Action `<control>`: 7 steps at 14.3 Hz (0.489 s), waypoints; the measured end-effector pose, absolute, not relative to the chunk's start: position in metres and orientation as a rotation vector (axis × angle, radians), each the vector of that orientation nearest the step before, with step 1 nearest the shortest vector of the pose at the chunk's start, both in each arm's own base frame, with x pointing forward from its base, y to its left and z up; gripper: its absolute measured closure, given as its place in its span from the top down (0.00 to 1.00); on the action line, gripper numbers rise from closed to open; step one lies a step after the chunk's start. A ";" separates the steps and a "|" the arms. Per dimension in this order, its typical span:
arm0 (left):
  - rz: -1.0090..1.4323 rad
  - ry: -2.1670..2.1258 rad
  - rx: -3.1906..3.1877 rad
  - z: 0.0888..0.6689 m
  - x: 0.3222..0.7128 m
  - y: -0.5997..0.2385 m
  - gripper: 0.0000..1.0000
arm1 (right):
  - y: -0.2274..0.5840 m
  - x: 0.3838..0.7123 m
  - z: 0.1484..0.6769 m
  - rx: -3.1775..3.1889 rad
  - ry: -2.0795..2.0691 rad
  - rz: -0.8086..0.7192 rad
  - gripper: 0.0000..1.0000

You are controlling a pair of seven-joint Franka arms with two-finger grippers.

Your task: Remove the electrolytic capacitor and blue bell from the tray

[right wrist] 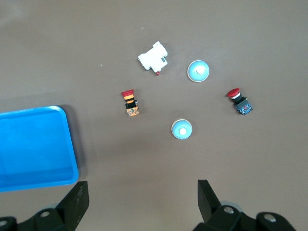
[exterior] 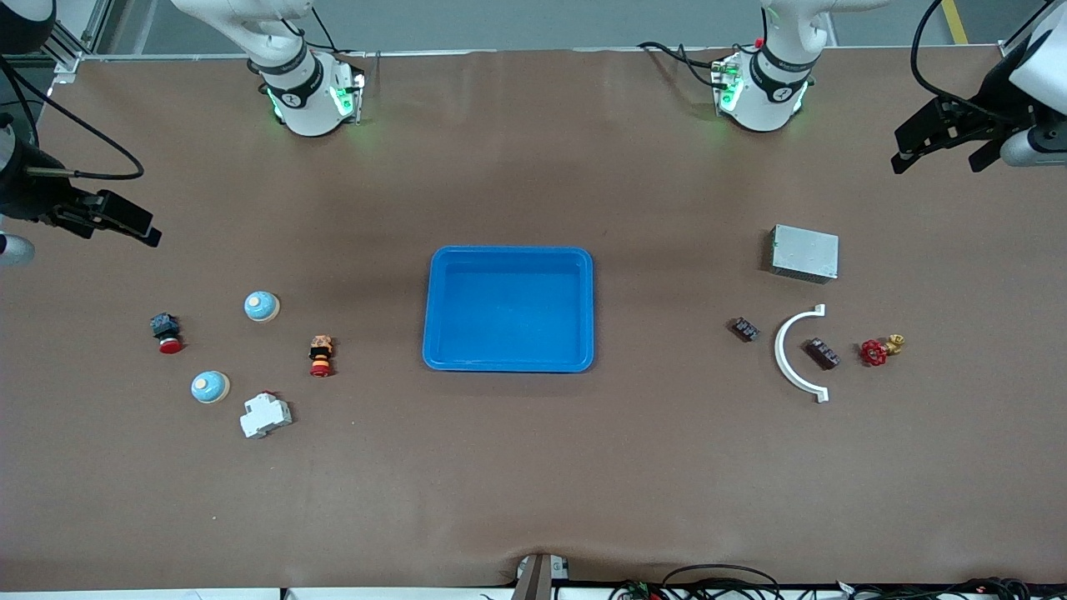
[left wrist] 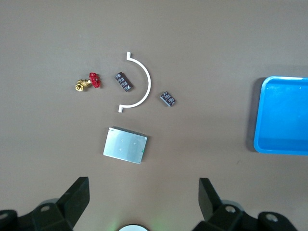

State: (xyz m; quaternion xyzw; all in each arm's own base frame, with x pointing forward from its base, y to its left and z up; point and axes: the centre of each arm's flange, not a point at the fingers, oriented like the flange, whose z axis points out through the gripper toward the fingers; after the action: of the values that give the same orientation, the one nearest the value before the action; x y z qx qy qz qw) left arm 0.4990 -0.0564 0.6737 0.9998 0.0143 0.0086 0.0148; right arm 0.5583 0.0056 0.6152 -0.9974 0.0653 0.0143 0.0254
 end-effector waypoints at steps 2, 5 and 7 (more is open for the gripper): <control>0.030 0.051 3.114 0.675 0.499 -0.054 1.00 | 0.002 0.558 0.614 -3.087 0.136 0.046 1.00; 0.027 0.057 3.149 0.671 0.502 -0.050 1.00 | 0.000 0.558 0.614 -3.089 0.115 0.045 1.00; 0.024 0.057 3.155 0.670 0.504 -0.050 1.00 | -0.003 0.558 0.614 -3.096 0.114 0.044 1.00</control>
State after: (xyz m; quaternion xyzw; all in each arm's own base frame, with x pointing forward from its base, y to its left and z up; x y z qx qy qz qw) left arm 0.5041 -0.0496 0.6702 0.9998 0.0181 0.0077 -0.0069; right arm 0.5582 -0.0032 0.6144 -0.9990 0.0367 0.0143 0.0216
